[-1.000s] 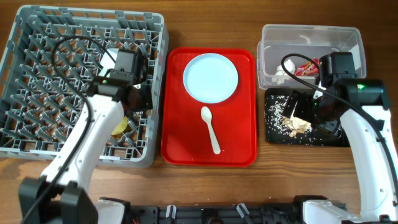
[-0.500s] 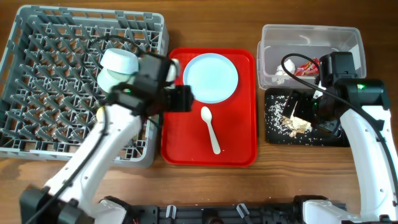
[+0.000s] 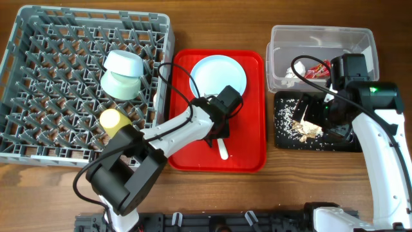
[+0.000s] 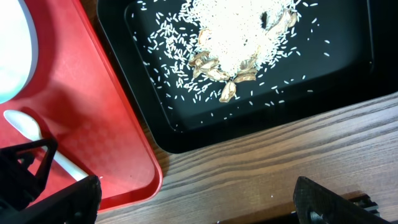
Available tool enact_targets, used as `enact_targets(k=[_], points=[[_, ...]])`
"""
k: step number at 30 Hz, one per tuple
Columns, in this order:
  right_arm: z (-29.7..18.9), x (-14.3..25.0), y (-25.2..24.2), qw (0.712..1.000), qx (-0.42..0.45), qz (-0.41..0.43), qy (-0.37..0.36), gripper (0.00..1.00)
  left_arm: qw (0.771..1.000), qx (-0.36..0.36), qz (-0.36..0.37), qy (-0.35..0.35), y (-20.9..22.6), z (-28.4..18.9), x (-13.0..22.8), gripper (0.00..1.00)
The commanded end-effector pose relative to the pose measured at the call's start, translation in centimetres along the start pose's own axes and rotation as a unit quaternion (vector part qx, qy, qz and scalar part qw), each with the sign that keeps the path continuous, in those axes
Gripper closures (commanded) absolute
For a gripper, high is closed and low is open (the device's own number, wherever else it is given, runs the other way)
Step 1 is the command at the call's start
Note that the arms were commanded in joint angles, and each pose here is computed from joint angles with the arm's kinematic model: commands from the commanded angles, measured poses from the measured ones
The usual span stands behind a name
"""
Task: Sort waste into correct bins and load items into the dishwasher rack
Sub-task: 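Reach the left gripper back to the red tray and grasp the spoon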
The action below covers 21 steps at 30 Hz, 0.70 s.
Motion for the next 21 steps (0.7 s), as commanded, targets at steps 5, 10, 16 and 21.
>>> enact_targets(k=[5,10,16,21], points=[[-1.0,-0.2,0.1,1.000,-0.012,-0.002,-0.017,0.00,1.000,-0.029,0.000,0.006,0.2,0.8,0.4,0.72],[-1.0,-0.2,0.1,1.000,-0.011,-0.002,-0.015,0.00,1.000,-0.030,0.000,0.008,0.3,0.7,0.4,0.80],[-1.0,-0.1,0.1,1.000,-0.010,-0.004,-0.014,0.00,1.000,-0.030,0.001,0.007,0.4,0.2,0.4,0.93],[-1.0,0.0,0.0,1.000,-0.008,-0.012,-0.011,0.00,0.999,-0.001,-0.011,-0.036,1.8,-4.8,-1.0,0.96]])
Point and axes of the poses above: each gripper's point midway between its finger pads, its own z axis out along the fingers, its own y axis along the line the jaws close on, x = y × z, the point moved 7 cm from there along -z, back along the fingers, and after that the axes turned 8 degrees about z, right-handed, at the moved point
